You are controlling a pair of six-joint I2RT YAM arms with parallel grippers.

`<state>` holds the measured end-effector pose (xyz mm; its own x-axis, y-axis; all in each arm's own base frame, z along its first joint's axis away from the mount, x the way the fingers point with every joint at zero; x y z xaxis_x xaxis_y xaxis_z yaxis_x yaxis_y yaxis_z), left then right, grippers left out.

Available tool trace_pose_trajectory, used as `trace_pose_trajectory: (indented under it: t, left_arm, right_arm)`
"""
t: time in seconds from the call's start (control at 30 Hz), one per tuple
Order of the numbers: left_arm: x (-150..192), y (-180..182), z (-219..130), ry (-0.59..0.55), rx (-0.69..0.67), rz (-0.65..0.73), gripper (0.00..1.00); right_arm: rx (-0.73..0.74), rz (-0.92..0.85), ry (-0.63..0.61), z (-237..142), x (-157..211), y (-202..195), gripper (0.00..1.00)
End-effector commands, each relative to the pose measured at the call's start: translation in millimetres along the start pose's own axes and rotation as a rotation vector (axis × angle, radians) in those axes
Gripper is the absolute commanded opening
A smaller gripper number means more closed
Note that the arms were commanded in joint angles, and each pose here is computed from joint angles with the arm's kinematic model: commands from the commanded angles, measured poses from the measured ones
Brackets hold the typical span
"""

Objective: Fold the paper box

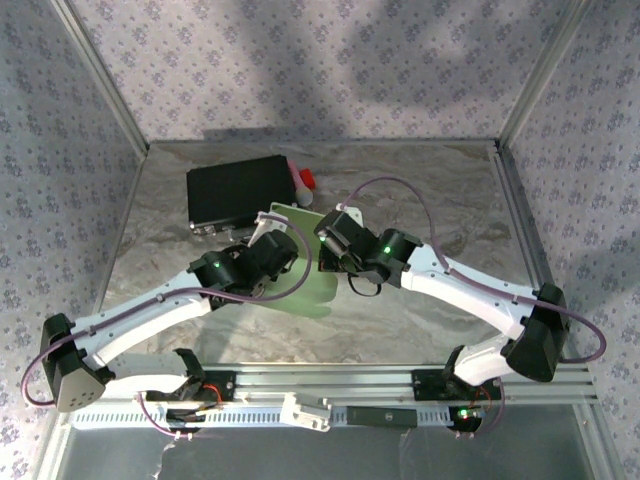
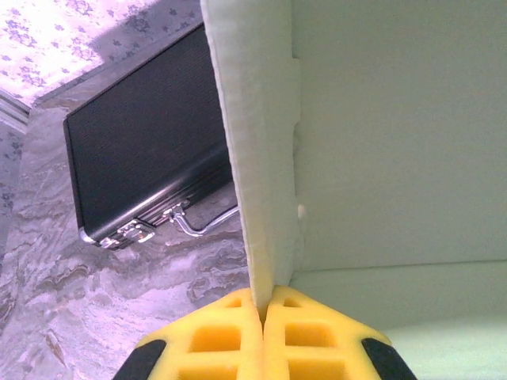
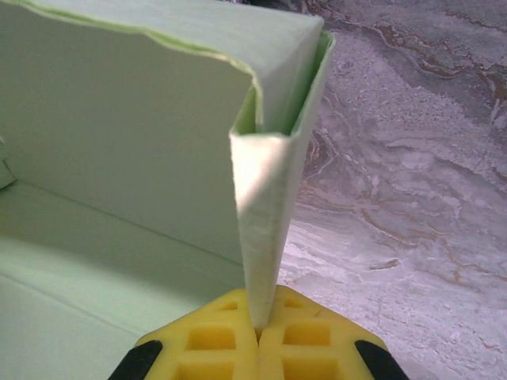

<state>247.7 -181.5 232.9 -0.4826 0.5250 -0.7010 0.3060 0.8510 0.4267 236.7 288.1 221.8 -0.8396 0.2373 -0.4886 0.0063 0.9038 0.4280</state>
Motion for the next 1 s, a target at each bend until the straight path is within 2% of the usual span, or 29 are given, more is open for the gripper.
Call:
trace_pose_trajectory:
  t: [0.0,0.23,0.4,0.57,0.67,0.73,0.83,0.97]
  left_arm:
    - [-13.9,12.6,-6.4,-0.051,-0.094,-0.026,0.0]
    - [-23.3,8.5,-7.1,-0.1,-0.232,-0.066,0.0]
    - [-29.5,-1.9,-1.9,-0.109,-0.24,-0.117,0.0]
    - [-33.1,-15.3,-3.2,-0.152,-0.193,-0.132,0.0]
    - [-33.0,-21.6,-3.8,-0.179,-0.112,-0.166,0.0]
    - [-36.0,-34.1,-2.9,-0.199,0.034,-0.178,0.0]
    - [-30.7,-29.2,-3.9,-0.153,0.171,-0.233,0.0]
    - [-24.7,-20.1,-10.4,-0.116,0.261,-0.263,0.0]
  right_arm:
    - [-0.079,0.005,0.017,-10.2,3.1,19.5,0.0]
    - [-0.071,0.021,0.01,-8.7,1.9,17.5,0.0]
    - [-0.064,0.033,0.008,-7.6,1.0,14.0,0.0]
    - [-0.06,0.044,0.007,-6.7,-0.2,10.0,0.0]
    - [-0.063,0.048,0.009,-5.8,-0.1,9.4,0.0]
    - [-0.063,0.048,0.013,-5.0,0.3,8.3,0.0]
    - [-0.063,0.051,0.01,-4.9,-0.5,6.8,0.0]
    - [-0.068,0.052,0.009,-4.7,-1.4,7.7,0.0]
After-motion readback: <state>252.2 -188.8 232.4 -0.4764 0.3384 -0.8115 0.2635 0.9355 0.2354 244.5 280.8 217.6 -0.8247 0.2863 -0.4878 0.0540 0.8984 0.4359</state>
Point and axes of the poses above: each hand's point on the last joint's axis, 136 mm out from that joint toward the fingers, its own z axis out along the fingers, its own y axis along the line the jaws close on, x = y × z, the point moved 1 cm from there along -z, back along the fingers, and after that the axes turned 10 degrees about z, right-handed, at the moved point
